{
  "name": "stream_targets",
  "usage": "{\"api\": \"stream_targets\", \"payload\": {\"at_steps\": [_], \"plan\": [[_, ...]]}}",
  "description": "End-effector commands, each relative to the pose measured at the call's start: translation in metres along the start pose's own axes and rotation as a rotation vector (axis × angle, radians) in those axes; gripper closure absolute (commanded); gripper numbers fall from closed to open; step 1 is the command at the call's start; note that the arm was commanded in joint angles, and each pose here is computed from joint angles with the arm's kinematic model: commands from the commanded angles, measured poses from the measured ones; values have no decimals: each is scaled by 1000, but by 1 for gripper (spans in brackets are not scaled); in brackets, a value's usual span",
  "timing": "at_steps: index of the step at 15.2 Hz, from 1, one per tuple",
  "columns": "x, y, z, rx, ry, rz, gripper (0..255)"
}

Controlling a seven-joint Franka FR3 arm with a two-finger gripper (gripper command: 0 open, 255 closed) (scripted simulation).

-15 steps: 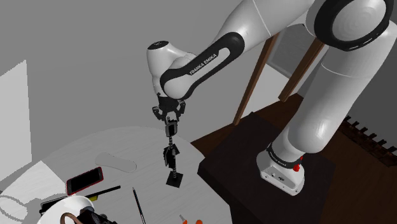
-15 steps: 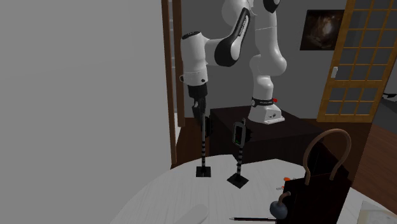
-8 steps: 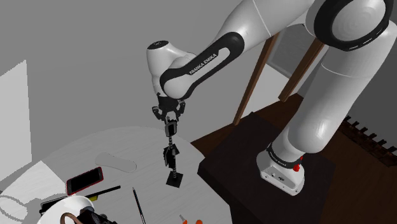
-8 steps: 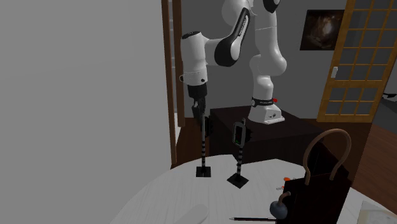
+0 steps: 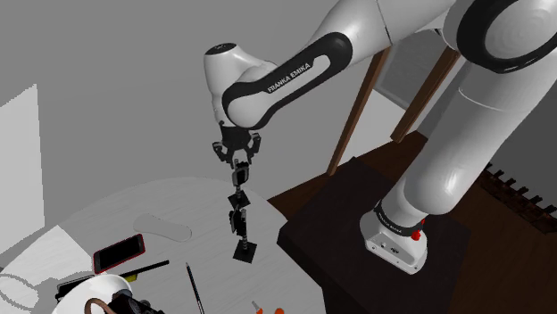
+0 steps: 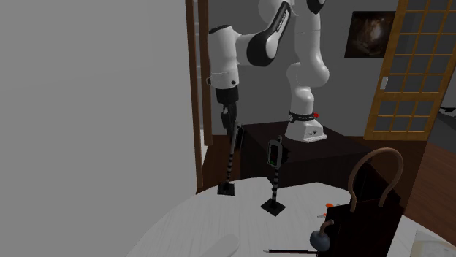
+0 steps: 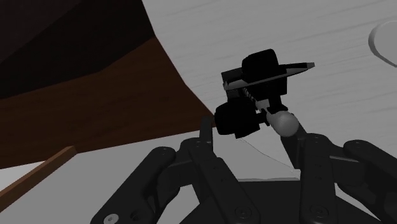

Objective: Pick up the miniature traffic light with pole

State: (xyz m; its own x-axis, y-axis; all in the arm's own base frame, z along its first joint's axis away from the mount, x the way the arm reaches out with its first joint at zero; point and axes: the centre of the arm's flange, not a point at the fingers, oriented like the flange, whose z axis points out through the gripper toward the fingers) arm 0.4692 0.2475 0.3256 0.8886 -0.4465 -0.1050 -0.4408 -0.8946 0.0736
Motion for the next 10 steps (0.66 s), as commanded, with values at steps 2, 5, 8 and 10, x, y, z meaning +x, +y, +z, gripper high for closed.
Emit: {"api": "stream_targets", "payload": {"at_steps": [2, 5, 8, 10], "plan": [[-1, 1, -15, 0, 0, 0, 255], [-3, 2, -30, 0, 0, 0, 255], [-5, 3, -46, 0, 0, 0, 255], [-5, 3, -47, 0, 0, 0, 255]]}}
